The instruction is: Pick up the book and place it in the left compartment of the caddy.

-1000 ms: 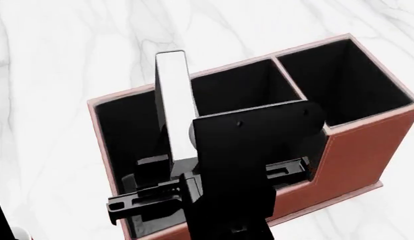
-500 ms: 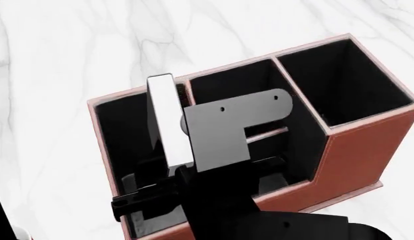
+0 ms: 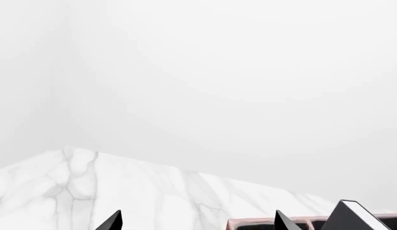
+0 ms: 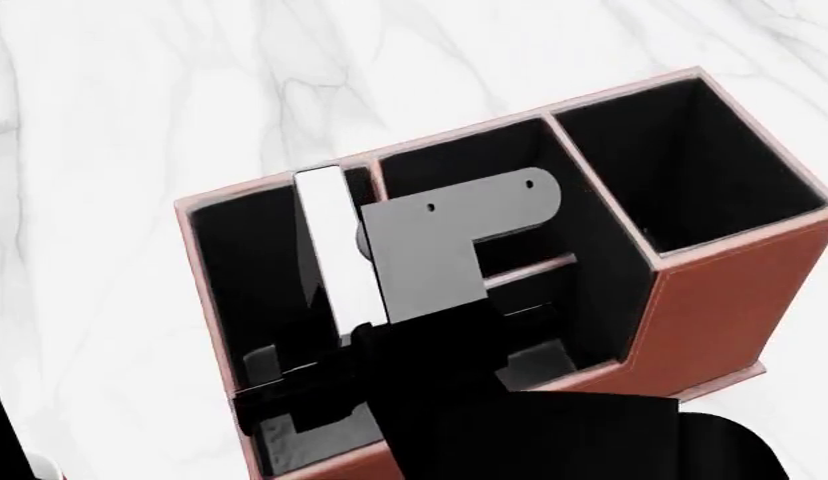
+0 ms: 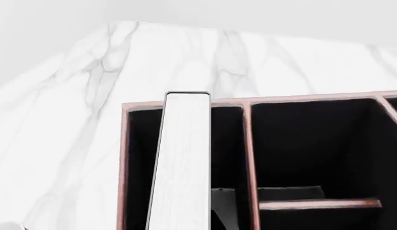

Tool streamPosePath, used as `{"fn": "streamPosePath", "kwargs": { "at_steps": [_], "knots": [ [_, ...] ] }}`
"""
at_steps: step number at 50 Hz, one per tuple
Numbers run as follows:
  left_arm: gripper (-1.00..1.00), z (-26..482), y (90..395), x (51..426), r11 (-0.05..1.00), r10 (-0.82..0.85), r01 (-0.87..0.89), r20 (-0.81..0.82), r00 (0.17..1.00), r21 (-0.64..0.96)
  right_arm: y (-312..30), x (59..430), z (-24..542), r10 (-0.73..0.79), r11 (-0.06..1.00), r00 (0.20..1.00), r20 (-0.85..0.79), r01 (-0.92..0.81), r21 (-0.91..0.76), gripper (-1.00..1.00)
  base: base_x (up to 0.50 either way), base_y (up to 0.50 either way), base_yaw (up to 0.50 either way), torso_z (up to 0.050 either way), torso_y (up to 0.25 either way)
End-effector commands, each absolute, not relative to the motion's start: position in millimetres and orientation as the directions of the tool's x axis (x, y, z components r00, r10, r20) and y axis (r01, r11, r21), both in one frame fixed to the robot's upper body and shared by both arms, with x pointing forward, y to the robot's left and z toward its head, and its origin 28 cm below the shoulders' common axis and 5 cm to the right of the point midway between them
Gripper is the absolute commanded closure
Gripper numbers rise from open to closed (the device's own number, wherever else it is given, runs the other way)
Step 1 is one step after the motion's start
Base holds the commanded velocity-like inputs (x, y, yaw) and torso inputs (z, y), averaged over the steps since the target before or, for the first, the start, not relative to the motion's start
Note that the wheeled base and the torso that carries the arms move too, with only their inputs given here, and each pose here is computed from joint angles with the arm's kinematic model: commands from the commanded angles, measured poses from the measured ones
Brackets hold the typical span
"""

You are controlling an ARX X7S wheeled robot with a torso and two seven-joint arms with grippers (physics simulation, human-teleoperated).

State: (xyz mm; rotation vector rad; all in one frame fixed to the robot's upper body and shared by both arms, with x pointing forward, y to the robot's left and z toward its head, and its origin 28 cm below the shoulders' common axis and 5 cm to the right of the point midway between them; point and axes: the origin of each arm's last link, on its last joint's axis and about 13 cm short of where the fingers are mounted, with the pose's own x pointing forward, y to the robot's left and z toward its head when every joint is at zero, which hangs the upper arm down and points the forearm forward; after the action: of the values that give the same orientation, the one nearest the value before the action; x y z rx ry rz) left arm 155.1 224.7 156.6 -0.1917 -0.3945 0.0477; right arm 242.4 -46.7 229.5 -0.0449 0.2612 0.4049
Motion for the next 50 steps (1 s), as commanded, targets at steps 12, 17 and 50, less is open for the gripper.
{"fn": "streamPosePath", "kwargs": {
  "at_steps": [12, 17, 50],
  "knots": [
    [-1.0, 157, 225, 155, 0.98, 0.086, -0.011, 0.377, 0.922, -0.196, -47, 247, 230, 0.379, 0.92, 0.887, -0.265, -0.393, 0.0, 1.0, 0.0, 0.0, 0.0, 0.0, 0.001],
    [-1.0, 157, 225, 155, 0.981, 0.085, -0.011, 0.377, 0.922, -0.196, -48, 248, 228, 0.376, 0.92, 0.886, -0.272, -0.391, -0.002, 1.0, 0.0, 0.0, 0.0, 0.0, 0.002],
    [-1.0, 157, 225, 155, 0.981, 0.087, -0.015, 0.376, 0.923, -0.192, -41, 260, 212, 0.4, 0.907, 0.857, -0.324, -0.422, 0.004, 1.0, 0.0, 0.0, 0.0, 0.0, 0.001]
  ]
}}
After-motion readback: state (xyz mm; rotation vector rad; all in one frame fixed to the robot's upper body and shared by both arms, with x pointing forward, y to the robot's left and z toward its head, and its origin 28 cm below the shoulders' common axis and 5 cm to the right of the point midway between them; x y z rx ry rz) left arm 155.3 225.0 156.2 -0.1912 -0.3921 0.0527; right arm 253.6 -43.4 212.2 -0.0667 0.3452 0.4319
